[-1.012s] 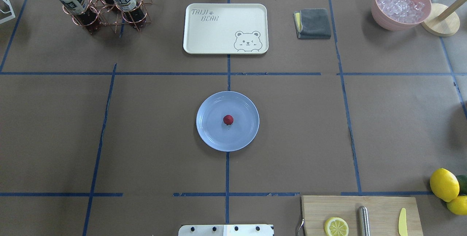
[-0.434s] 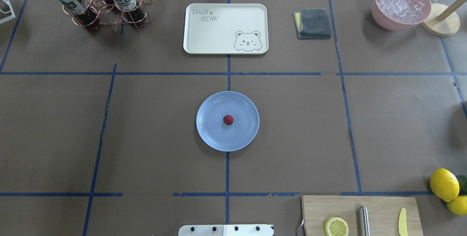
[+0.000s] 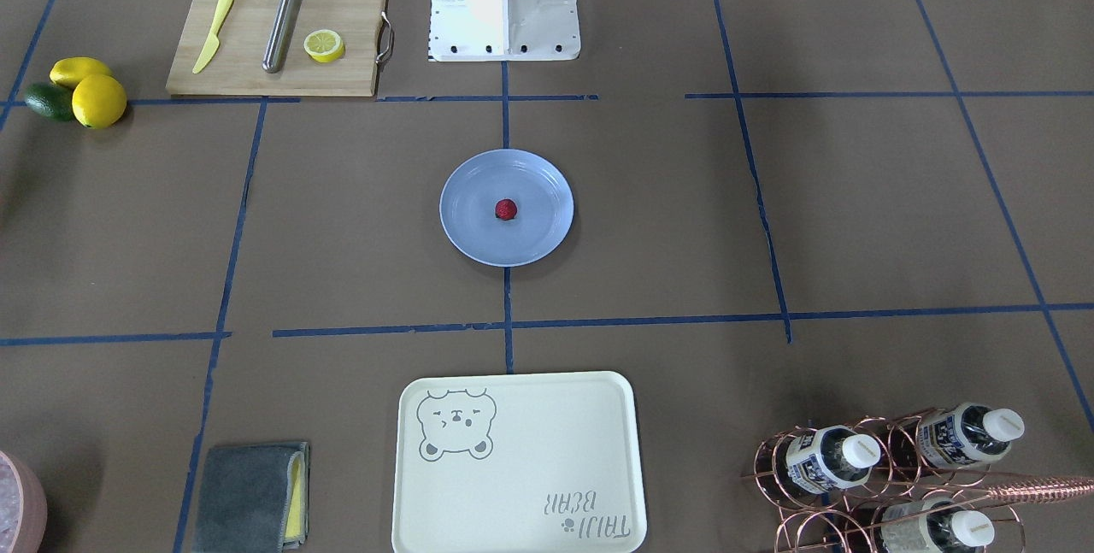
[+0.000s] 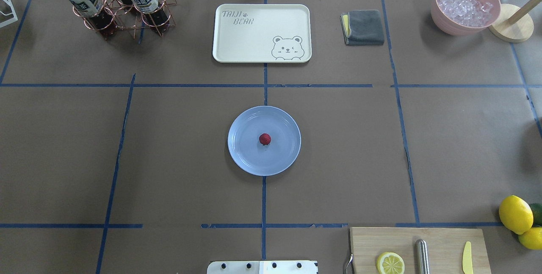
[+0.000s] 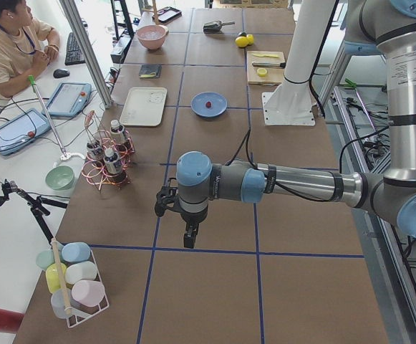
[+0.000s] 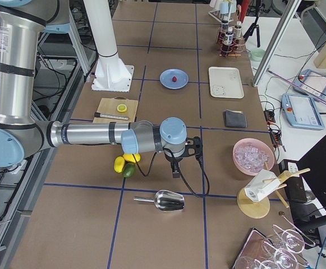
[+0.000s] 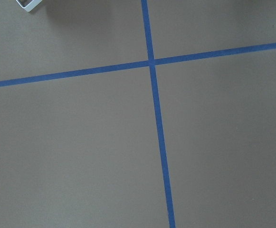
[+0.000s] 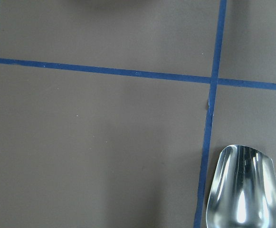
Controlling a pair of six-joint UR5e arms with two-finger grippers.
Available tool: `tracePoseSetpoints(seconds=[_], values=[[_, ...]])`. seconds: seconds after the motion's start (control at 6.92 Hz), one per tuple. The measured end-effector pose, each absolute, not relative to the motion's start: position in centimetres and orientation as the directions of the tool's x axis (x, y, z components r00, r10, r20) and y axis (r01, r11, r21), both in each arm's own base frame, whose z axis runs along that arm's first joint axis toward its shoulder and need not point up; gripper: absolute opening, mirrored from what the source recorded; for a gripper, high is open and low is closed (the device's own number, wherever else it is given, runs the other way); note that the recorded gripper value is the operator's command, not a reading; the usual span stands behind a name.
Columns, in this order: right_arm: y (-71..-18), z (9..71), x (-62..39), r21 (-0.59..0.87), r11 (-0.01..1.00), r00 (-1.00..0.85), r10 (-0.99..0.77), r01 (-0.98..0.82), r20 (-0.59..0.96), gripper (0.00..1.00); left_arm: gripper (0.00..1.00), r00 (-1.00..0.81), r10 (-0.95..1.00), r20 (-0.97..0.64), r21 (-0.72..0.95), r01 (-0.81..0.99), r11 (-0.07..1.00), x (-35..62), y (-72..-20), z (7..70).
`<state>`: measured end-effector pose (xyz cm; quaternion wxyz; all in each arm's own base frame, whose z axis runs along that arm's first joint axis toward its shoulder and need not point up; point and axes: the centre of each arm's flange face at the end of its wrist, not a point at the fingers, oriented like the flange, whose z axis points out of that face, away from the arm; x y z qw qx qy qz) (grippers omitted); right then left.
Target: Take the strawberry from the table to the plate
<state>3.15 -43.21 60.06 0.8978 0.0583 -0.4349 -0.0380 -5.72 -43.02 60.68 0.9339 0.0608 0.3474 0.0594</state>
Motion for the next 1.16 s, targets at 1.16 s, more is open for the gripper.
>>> tracePoseSetpoints(seconds=[1.16], values=[[-42.87, 59.06, 3.57, 0.190, 0.981, 0.652, -0.164, 0.031, 0.740, 1.00, 1.00, 0.781, 0.197, -0.593, 0.186, -0.105, 0.977, -6.24, -43.01, 61.04]])
